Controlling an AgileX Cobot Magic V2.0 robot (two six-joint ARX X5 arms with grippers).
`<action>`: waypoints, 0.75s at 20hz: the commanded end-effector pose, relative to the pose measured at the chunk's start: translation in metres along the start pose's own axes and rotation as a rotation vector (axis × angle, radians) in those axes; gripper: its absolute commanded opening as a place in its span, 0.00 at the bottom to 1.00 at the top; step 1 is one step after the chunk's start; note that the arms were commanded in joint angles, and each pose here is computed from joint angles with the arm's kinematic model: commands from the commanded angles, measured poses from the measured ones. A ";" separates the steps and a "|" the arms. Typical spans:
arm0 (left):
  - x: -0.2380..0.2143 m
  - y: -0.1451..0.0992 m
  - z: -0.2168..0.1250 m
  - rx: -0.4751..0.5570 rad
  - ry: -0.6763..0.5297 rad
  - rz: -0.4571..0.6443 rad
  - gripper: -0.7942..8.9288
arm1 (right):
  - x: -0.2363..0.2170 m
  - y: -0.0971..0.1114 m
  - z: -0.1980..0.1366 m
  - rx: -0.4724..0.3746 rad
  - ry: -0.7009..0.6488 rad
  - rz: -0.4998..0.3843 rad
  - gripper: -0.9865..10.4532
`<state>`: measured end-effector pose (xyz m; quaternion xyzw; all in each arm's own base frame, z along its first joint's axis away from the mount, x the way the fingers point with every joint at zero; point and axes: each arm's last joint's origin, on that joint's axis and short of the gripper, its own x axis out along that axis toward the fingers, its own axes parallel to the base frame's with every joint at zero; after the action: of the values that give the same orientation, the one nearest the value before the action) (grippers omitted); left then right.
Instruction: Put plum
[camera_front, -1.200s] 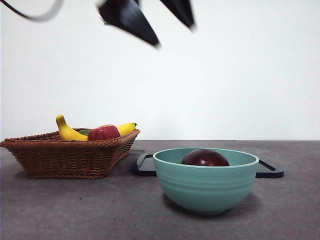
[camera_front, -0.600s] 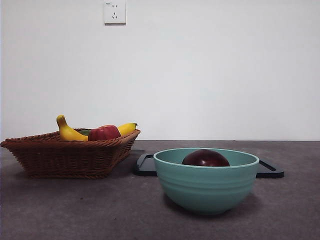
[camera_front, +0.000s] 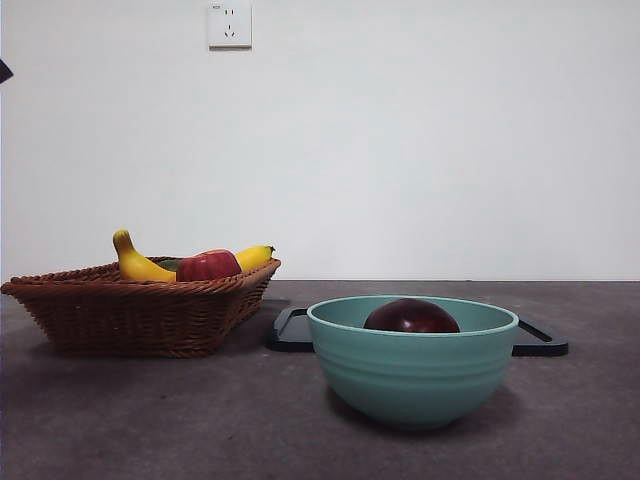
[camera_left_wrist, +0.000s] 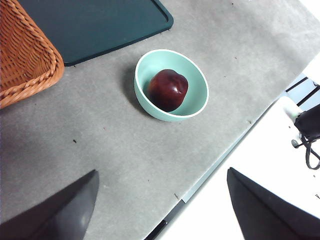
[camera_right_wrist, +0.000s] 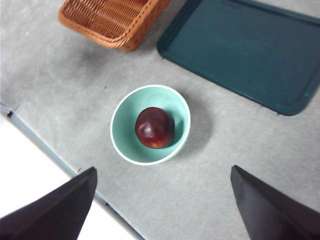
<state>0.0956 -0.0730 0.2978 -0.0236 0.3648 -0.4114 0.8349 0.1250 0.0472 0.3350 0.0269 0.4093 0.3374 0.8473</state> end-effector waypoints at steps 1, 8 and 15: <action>-0.001 -0.002 0.004 0.007 -0.015 -0.012 0.50 | 0.002 0.003 0.006 -0.005 0.007 0.020 0.46; -0.001 -0.002 0.004 0.007 -0.015 -0.012 0.50 | 0.075 -0.015 0.003 0.056 0.087 0.062 0.46; -0.001 -0.002 0.004 0.010 -0.014 -0.011 0.50 | 0.146 -0.030 -0.003 0.065 0.133 -0.016 0.40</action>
<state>0.0958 -0.0731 0.2977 -0.0235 0.3655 -0.4113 0.8347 0.2014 0.1074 0.2270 0.0255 0.4708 0.3211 0.8213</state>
